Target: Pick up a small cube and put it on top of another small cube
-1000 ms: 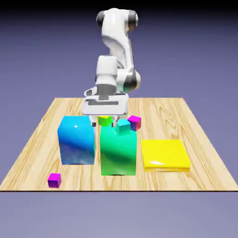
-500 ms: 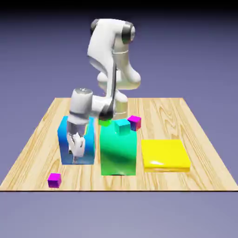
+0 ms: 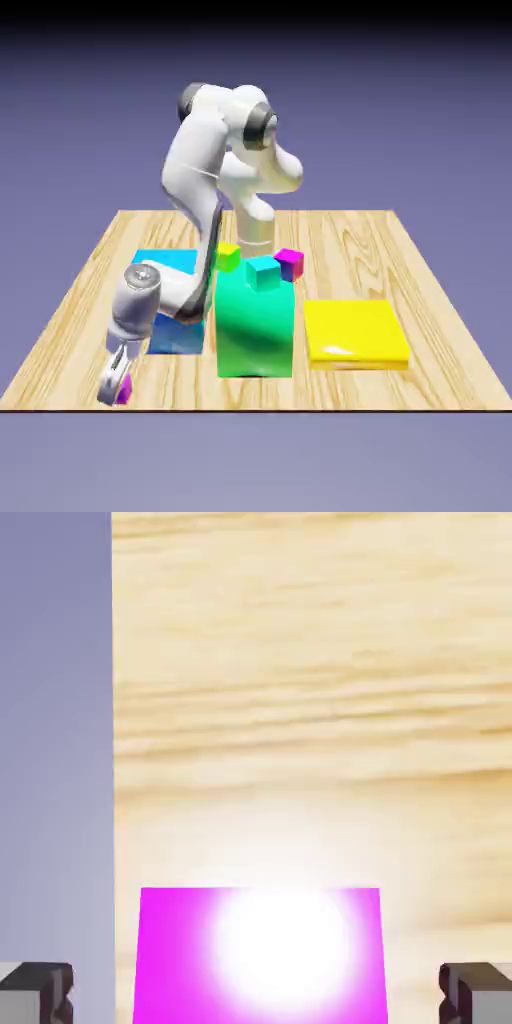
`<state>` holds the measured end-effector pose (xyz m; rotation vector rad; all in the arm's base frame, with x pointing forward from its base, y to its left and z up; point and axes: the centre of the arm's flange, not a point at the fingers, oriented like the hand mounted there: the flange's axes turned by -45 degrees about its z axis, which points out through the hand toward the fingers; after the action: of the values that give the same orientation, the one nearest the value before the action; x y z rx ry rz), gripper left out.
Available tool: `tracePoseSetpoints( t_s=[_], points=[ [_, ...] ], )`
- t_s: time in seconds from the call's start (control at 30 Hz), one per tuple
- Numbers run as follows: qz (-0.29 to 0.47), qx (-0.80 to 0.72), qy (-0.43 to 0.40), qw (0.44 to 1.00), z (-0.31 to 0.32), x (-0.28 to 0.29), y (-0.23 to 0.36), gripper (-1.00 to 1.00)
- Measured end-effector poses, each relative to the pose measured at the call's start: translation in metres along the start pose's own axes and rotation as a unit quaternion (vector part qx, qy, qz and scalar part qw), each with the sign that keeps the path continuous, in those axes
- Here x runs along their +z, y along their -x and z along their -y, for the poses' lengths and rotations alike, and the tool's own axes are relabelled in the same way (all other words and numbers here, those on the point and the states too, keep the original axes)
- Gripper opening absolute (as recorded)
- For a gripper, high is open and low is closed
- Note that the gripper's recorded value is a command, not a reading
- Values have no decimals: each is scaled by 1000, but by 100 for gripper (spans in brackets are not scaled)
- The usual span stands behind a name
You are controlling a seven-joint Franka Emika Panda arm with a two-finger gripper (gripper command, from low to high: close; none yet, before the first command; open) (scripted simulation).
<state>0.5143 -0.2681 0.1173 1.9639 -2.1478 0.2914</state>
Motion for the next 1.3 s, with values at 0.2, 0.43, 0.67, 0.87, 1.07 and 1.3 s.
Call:
tracePoseSetpoints(
  t_s=[0.2,0.43,0.67,0.87,1.07,1.3],
  points=[
    [15,7,-2,1000,2,-84,3,-100],
    [84,30,-11,996,5,-187,53,-100],
    [105,26,-15,994,-20,-295,105,-100],
    [81,26,-10,996,-62,-369,145,-100],
    [20,32,5,999,-115,-416,193,-100],
    [0,36,10,999,-128,-358,210,-100]
  ],
)
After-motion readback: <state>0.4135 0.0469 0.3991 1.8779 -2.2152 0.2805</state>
